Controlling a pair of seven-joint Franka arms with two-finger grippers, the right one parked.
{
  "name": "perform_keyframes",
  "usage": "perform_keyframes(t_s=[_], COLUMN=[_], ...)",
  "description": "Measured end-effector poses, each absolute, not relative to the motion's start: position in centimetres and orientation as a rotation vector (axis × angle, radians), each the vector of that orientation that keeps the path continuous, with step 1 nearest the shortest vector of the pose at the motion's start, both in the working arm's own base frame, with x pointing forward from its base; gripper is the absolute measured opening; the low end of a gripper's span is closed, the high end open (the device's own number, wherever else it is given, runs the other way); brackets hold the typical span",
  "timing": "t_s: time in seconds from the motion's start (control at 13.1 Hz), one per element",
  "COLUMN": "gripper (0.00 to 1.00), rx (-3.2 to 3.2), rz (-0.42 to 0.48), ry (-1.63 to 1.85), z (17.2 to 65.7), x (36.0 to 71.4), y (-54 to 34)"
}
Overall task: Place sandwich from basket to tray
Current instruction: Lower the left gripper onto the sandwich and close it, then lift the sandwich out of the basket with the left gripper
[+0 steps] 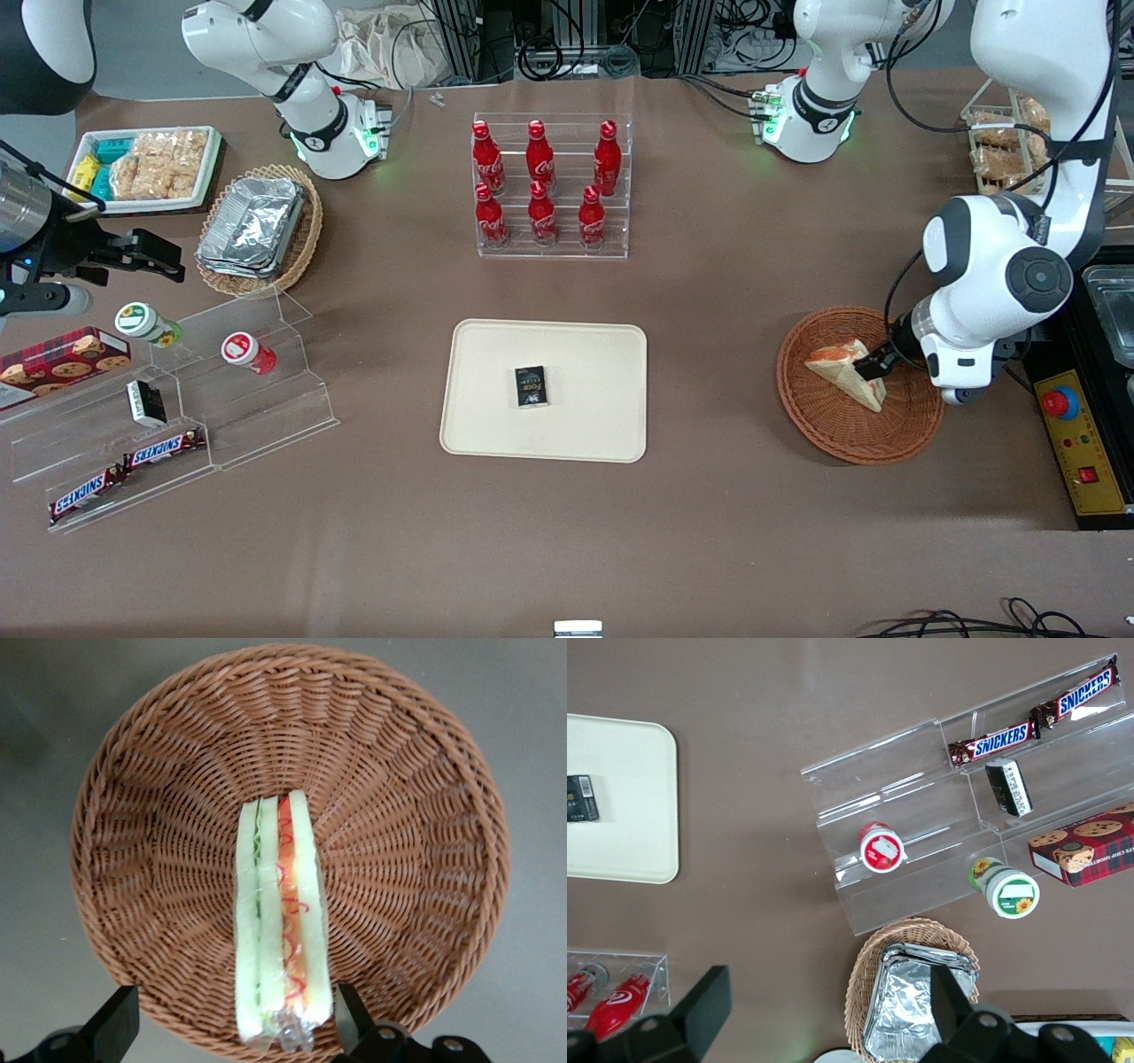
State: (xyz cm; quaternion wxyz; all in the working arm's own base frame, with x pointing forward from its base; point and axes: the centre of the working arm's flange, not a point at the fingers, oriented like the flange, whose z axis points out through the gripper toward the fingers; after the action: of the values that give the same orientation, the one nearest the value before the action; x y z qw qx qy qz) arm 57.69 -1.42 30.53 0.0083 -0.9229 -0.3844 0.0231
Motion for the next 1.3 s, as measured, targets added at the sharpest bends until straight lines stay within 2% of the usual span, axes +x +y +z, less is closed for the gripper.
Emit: perform_keyframes(t_s=[0.84, 1.07, 1.14, 1.3], gripper=[0.99, 0.95, 0.87, 0.64], rx=[-2.855, -2.854, -2.852, -2.84], rz=[0.075, 0.089, 0.089, 0.085], ry=[-1.289, -1.284, -1.289, -1.314], z=[24.9, 24.1, 24.1, 24.2], x=[58.4, 58.3, 58.3, 58.3], y=[-2.3, -2.6, -2.6, -2.6])
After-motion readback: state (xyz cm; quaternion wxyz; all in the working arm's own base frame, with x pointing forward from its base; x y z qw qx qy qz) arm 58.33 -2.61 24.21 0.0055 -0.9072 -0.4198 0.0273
